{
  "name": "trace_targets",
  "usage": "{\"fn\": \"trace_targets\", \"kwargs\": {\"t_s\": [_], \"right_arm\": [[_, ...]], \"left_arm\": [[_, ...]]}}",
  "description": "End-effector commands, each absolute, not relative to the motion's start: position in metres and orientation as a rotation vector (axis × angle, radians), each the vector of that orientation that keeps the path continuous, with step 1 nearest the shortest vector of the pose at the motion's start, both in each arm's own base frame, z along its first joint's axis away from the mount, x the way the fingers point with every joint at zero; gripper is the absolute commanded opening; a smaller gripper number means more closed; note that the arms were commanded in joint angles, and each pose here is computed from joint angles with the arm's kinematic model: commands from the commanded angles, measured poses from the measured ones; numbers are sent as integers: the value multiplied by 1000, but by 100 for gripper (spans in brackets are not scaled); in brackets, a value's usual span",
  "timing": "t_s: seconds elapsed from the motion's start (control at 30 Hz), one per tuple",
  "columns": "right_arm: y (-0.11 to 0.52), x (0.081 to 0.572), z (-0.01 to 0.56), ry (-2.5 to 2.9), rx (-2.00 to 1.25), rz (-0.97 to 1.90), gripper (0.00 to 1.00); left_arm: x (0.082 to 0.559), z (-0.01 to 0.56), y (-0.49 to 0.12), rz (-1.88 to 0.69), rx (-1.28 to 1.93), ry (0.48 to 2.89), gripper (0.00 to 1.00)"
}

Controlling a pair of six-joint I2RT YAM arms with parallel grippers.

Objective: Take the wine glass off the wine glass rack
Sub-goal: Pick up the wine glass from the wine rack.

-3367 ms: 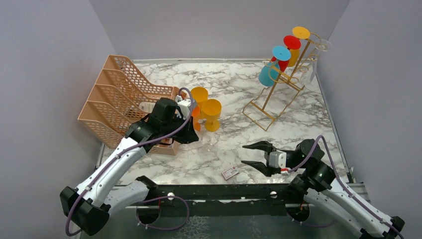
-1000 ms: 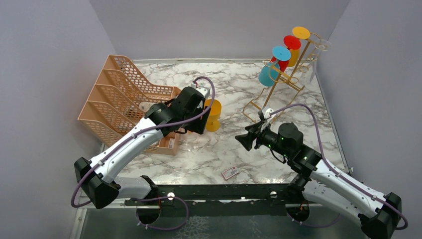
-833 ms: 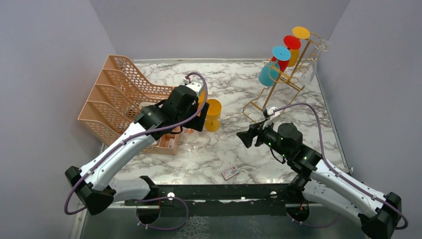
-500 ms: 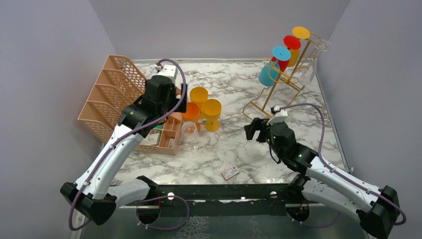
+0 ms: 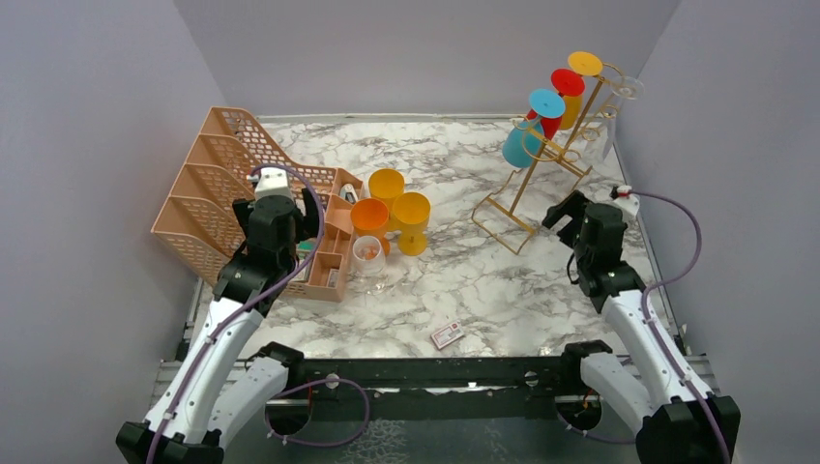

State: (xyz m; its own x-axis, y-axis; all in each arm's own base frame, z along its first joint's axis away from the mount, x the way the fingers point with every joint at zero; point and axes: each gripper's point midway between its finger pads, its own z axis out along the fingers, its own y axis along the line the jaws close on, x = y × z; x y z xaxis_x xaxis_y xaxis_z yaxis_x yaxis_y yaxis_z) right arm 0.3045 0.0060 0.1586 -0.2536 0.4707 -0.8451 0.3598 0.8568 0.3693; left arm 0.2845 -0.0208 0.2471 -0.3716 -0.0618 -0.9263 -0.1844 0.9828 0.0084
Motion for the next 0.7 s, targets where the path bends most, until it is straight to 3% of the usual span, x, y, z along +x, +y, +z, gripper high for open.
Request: {"fn": "trace_targets", "kwargs": {"t_s": [0.0, 0.1, 0.3, 0.67], "right_arm": [[1, 325, 205, 1817, 664, 182, 94], [-25, 334, 220, 1760, 791, 85, 98], [-74, 339, 267, 1538, 958, -98, 97], [-119, 326, 329, 1381, 911, -299, 93]], "left_arm": [[279, 253, 1, 190, -290, 1826, 99], [274, 251, 2, 167, -308, 1806, 99], [265, 261, 4, 90, -414, 1744, 99], [244, 254, 14, 84, -468, 1714, 99]]}}
